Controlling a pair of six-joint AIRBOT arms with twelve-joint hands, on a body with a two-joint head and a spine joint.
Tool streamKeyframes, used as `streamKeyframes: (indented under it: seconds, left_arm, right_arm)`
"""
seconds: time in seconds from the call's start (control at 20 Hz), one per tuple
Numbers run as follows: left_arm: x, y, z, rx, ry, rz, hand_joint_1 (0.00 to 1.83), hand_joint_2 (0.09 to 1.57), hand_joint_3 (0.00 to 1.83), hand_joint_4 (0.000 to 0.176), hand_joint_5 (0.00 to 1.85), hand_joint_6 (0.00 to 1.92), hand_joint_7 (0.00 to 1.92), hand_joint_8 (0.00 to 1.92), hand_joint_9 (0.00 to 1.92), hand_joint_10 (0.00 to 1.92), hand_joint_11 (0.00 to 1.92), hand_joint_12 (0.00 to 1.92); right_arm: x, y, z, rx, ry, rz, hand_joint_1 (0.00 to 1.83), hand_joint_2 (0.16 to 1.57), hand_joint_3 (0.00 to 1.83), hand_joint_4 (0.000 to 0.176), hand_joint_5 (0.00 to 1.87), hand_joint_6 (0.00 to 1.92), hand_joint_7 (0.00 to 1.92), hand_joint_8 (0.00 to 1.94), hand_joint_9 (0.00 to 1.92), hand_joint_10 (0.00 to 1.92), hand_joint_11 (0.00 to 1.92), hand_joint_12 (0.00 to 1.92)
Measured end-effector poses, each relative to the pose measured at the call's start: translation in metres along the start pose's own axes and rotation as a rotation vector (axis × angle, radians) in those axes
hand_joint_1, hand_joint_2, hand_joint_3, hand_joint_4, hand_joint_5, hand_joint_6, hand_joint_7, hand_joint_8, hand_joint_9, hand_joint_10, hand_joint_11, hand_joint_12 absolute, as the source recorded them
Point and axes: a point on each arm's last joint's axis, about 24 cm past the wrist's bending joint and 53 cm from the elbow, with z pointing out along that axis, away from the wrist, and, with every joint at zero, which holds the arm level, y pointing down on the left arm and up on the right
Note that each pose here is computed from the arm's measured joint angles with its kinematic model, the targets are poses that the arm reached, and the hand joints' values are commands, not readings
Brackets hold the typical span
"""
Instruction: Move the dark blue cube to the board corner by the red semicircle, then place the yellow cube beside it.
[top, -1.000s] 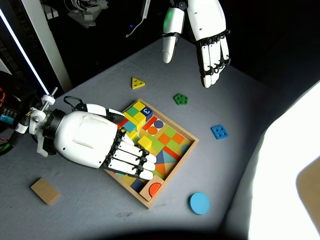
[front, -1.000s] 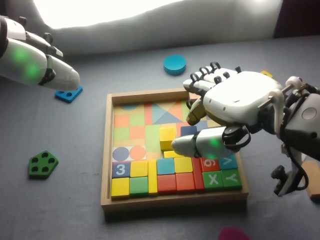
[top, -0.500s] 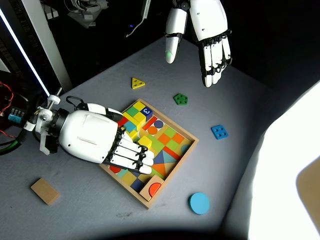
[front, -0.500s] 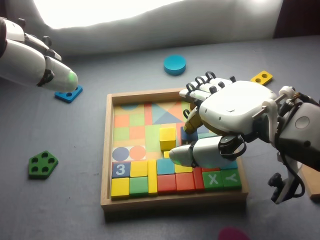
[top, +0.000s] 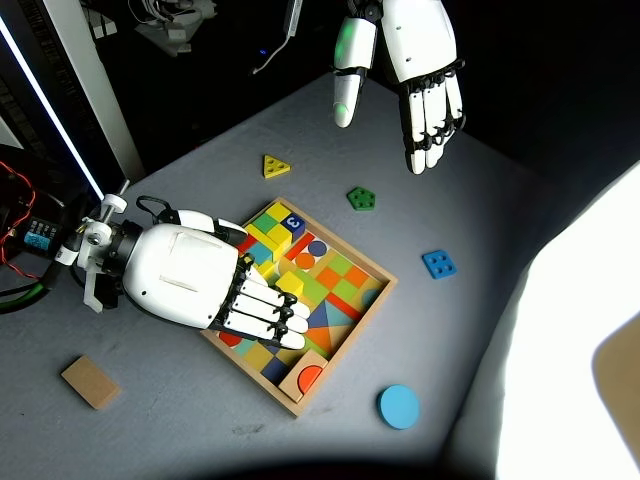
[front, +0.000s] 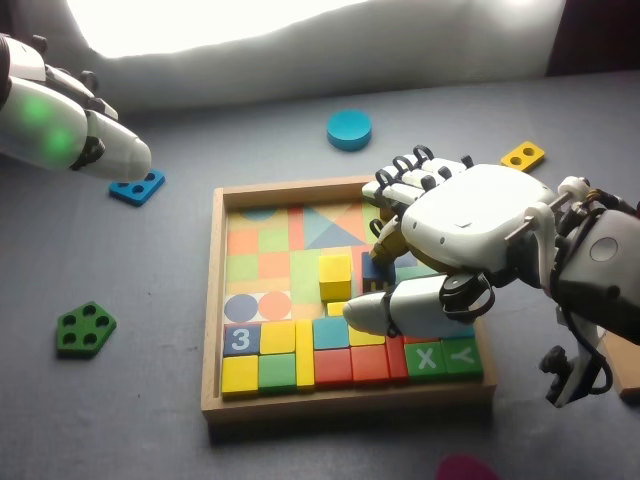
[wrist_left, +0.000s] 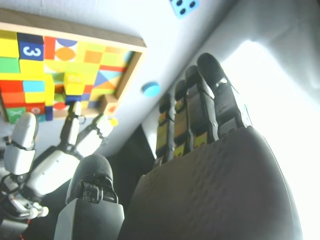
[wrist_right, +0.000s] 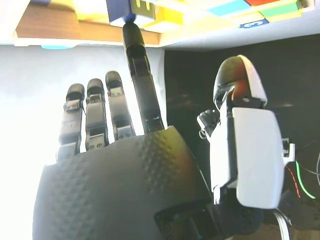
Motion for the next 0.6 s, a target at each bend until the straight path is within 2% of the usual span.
streamKeyframes:
  seconds: [0.05, 0.1, 0.2, 0.3, 0.55, 0.6]
  left_arm:
    - [0.000, 0.000, 0.000, 0.000, 0.000, 0.000, 0.00, 1.22, 0.01, 0.028, 0.18, 0.01, 0.20, 0.01, 0.23, 0.01, 0.00, 0.83]
    - [0.000, 0.000, 0.000, 0.001, 0.001, -0.001, 0.00, 1.22, 0.01, 0.028, 0.18, 0.00, 0.20, 0.00, 0.23, 0.00, 0.00, 0.83]
    - [0.000, 0.000, 0.000, 0.001, 0.000, 0.000, 0.00, 1.22, 0.00, 0.023, 0.21, 0.01, 0.22, 0.01, 0.24, 0.01, 0.00, 0.87]
    - [0.000, 0.000, 0.000, 0.000, 0.001, 0.000, 0.00, 1.22, 0.00, 0.024, 0.19, 0.00, 0.20, 0.00, 0.22, 0.00, 0.00, 0.82]
    - [0.000, 0.000, 0.000, 0.001, 0.001, -0.001, 0.00, 1.23, 0.00, 0.029, 0.15, 0.00, 0.19, 0.00, 0.23, 0.01, 0.00, 0.82]
    - [0.000, 0.000, 0.000, 0.001, 0.001, -0.001, 0.00, 1.23, 0.00, 0.029, 0.14, 0.00, 0.20, 0.00, 0.23, 0.01, 0.00, 0.82]
  right_arm:
    - [-0.001, -0.001, 0.000, 0.001, -0.001, -0.010, 0.00, 1.12, 0.00, 0.031, 0.71, 0.03, 0.07, 0.01, 0.00, 0.00, 0.00, 0.00]
    - [-0.001, -0.003, 0.001, 0.002, 0.000, -0.013, 0.00, 1.12, 0.00, 0.030, 0.72, 0.03, 0.07, 0.01, 0.00, 0.00, 0.00, 0.00]
    - [-0.005, -0.010, 0.003, 0.014, -0.007, -0.021, 0.00, 1.12, 0.00, 0.040, 0.70, 0.02, 0.08, 0.01, 0.00, 0.00, 0.00, 0.00]
    - [-0.013, -0.022, 0.006, 0.038, -0.025, -0.028, 0.00, 1.13, 0.00, 0.022, 0.73, 0.03, 0.09, 0.01, 0.00, 0.00, 0.00, 0.00]
    - [-0.021, -0.036, 0.009, 0.061, -0.037, -0.037, 0.00, 1.14, 0.01, 0.017, 0.73, 0.03, 0.09, 0.01, 0.00, 0.00, 0.00, 0.00]
    - [-0.023, -0.039, 0.010, 0.066, -0.043, -0.042, 0.00, 1.14, 0.01, 0.022, 0.74, 0.04, 0.10, 0.01, 0.00, 0.00, 0.00, 0.00]
